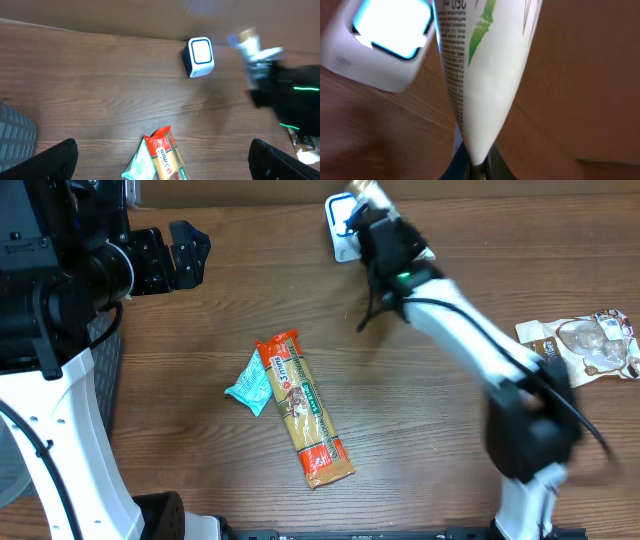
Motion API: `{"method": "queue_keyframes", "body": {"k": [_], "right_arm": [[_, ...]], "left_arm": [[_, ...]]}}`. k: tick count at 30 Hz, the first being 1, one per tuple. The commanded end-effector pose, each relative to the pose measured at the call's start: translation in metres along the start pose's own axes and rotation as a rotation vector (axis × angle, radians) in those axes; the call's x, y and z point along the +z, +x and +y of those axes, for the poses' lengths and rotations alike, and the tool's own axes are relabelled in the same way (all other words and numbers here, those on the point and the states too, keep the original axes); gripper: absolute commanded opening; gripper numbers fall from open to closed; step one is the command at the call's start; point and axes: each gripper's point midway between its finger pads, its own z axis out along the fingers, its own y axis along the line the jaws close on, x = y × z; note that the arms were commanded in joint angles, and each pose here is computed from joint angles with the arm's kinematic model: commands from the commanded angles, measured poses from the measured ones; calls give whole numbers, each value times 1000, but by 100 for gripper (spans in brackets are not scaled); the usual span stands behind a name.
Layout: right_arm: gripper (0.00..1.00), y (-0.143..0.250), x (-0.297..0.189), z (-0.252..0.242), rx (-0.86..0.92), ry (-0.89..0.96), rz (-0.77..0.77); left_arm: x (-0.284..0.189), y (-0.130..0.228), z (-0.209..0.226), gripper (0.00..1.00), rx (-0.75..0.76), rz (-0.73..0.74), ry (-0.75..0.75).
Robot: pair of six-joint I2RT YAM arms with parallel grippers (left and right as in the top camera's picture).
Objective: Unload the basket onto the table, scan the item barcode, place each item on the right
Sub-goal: 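Carry the tube right and drop it beside the pouch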
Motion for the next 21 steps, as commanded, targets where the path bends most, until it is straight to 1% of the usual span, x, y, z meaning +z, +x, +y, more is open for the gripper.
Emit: {"method": "queue_keyframes", "body": {"k": [1, 3, 5, 7, 10, 14, 19, 21], "right_arm": [[4, -47, -109, -78, 615, -215, -213], [4, -27, -134, -94, 786, -363, -160], [4, -1, -149, -111, 908, -472, -94], [4, 26, -154, -127, 1002, -524, -25], [4, 68, -144, -153, 1162, -551, 65], [4, 121, -111, -182, 1354, -486, 107], [4, 189, -62, -189, 1525, -391, 121], [4, 222, -40, -189, 1573, -298, 121]], "left_arm": [[-1, -4, 4, 100, -1, -10, -12], [-1, -4, 4, 100, -1, -10, -12], [-1, -4, 4, 100, -1, -10, -12], [-1, -4, 4, 100, -1, -10, -12], [-1, -4, 4, 99, -1, -10, -12], [-1, -4, 4, 100, -1, -10, -12], [-1, -4, 4, 100, -1, -10, -12], [-1, -4, 4, 100, -1, -10, -12]]}}
